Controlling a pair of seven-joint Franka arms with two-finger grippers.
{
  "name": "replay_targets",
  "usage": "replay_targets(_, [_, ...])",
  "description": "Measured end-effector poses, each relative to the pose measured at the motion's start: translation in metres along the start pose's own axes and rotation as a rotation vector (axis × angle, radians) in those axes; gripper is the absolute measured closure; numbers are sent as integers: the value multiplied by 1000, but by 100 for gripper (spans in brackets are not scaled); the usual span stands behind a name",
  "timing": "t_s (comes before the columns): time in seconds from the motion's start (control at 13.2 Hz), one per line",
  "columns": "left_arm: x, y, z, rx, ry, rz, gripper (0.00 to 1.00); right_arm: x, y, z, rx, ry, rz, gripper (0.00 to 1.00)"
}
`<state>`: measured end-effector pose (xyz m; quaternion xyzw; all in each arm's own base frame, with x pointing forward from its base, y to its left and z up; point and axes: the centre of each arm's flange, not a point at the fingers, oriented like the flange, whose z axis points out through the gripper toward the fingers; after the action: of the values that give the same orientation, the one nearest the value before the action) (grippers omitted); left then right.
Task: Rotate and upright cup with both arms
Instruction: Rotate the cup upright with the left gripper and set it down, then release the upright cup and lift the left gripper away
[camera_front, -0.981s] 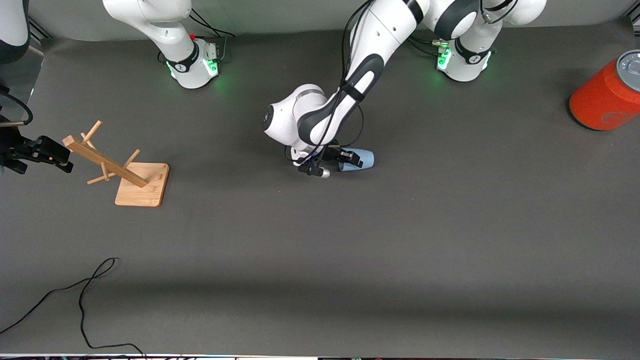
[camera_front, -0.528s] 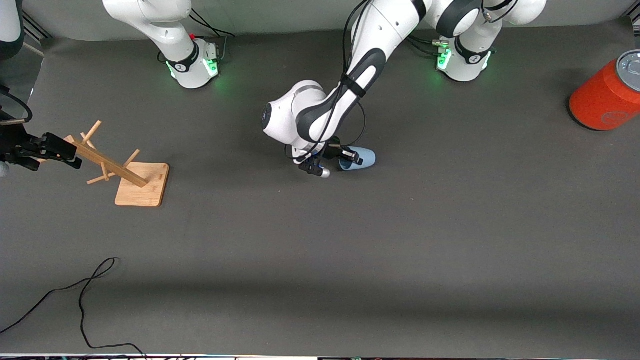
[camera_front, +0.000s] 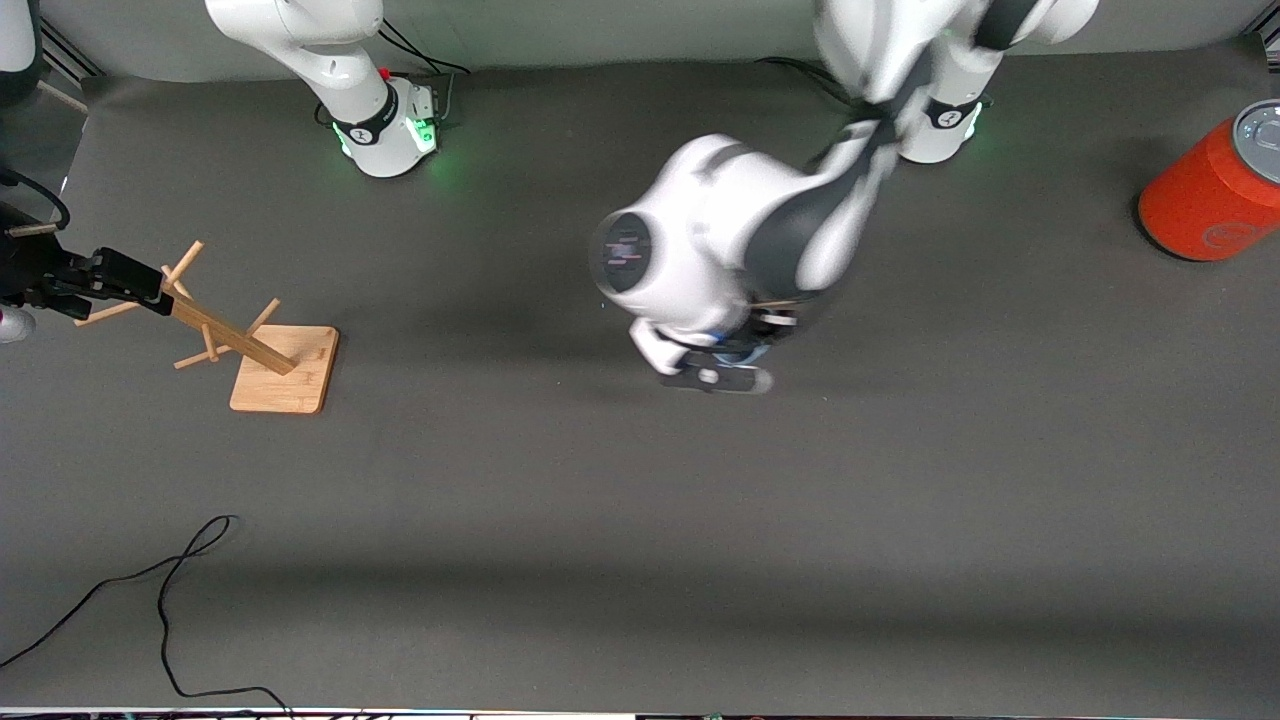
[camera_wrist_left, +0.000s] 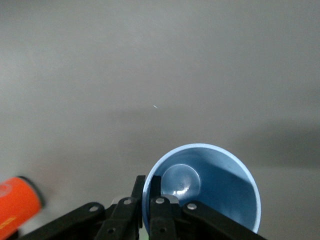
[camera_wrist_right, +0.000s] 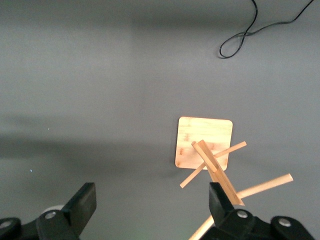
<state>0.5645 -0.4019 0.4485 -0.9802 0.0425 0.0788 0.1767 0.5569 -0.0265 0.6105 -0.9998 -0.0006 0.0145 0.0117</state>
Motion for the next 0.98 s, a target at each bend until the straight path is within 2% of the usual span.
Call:
replay_targets(0.15, [8, -76, -26, -125, 40, -75, 93, -2, 0, -3, 0, 3, 0, 0])
replay_targets(0.3, [-1, -105, -23, -211, 82, -116, 93, -3, 0, -4, 1, 4, 0, 0])
replay_targets(0.68, [-22, -59, 62, -370, 247, -288, 93, -3, 0, -4, 1, 2, 0, 0])
replay_targets(0.83, [-26, -39, 96, -421, 269, -363, 93, -3, 0, -4, 1, 1, 0, 0])
replay_targets(0.98, [-33, -13, 117, -426, 262, -403, 93, -4, 0, -4, 1, -1, 0, 0])
